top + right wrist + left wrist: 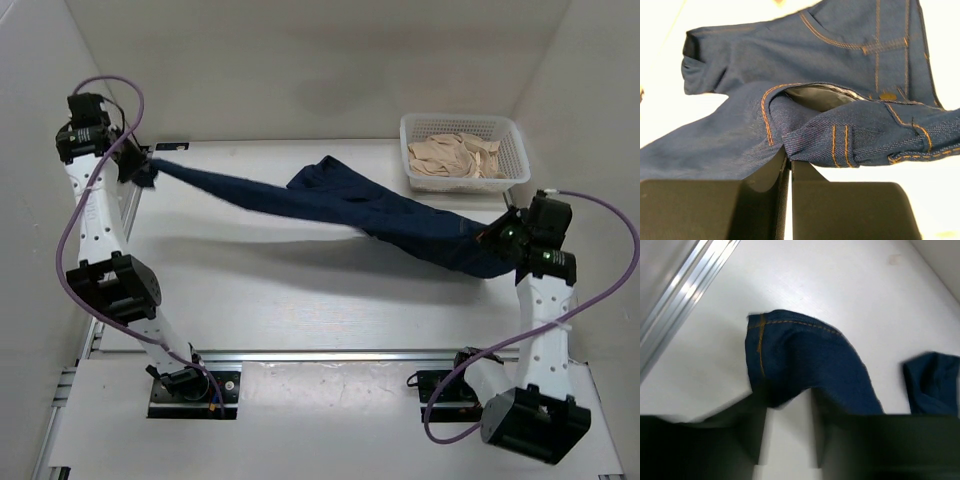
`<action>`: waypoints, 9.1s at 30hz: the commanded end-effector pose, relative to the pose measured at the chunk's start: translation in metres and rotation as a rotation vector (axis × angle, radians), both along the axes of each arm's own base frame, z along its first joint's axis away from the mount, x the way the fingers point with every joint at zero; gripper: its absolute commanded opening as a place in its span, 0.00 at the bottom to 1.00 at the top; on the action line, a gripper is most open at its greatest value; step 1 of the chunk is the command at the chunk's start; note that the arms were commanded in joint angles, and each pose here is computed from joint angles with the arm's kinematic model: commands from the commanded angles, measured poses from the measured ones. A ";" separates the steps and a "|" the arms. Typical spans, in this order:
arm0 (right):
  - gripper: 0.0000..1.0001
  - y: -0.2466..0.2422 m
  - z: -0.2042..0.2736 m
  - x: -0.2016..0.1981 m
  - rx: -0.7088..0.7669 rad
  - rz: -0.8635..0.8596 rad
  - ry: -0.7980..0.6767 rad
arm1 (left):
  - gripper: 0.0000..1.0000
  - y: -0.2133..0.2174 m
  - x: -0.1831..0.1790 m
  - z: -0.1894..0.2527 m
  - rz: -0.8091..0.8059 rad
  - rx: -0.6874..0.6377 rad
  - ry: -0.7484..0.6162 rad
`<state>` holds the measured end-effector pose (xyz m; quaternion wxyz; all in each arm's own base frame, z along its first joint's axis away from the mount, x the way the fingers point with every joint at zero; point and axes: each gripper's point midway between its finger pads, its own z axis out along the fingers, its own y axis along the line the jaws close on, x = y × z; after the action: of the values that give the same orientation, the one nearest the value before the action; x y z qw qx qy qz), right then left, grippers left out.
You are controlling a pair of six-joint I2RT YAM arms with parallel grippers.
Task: Fold and stack the trousers
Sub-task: Flatten the trousers out
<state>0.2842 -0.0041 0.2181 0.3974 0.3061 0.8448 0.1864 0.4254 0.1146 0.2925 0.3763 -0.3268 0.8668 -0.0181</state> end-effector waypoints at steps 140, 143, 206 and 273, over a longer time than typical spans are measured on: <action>0.66 -0.030 -0.125 0.040 0.002 -0.082 0.421 | 0.96 -0.325 -0.022 -0.239 -0.746 0.000 0.487; 0.66 -0.048 -0.140 0.049 0.038 -0.155 0.455 | 0.96 -0.332 -0.025 -0.252 -0.766 -0.037 0.513; 0.00 -0.064 -0.181 0.060 0.011 -0.155 0.478 | 0.85 -0.154 0.077 -0.203 -0.332 -0.017 0.360; 0.00 -0.030 -0.186 0.110 -0.258 0.041 0.564 | 0.10 0.005 0.059 -0.001 -0.112 0.123 0.002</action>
<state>0.3944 -0.0187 0.0173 0.1548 0.2602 0.9525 0.0334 0.4811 0.1231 0.2634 0.3572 -0.2622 0.8961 0.0235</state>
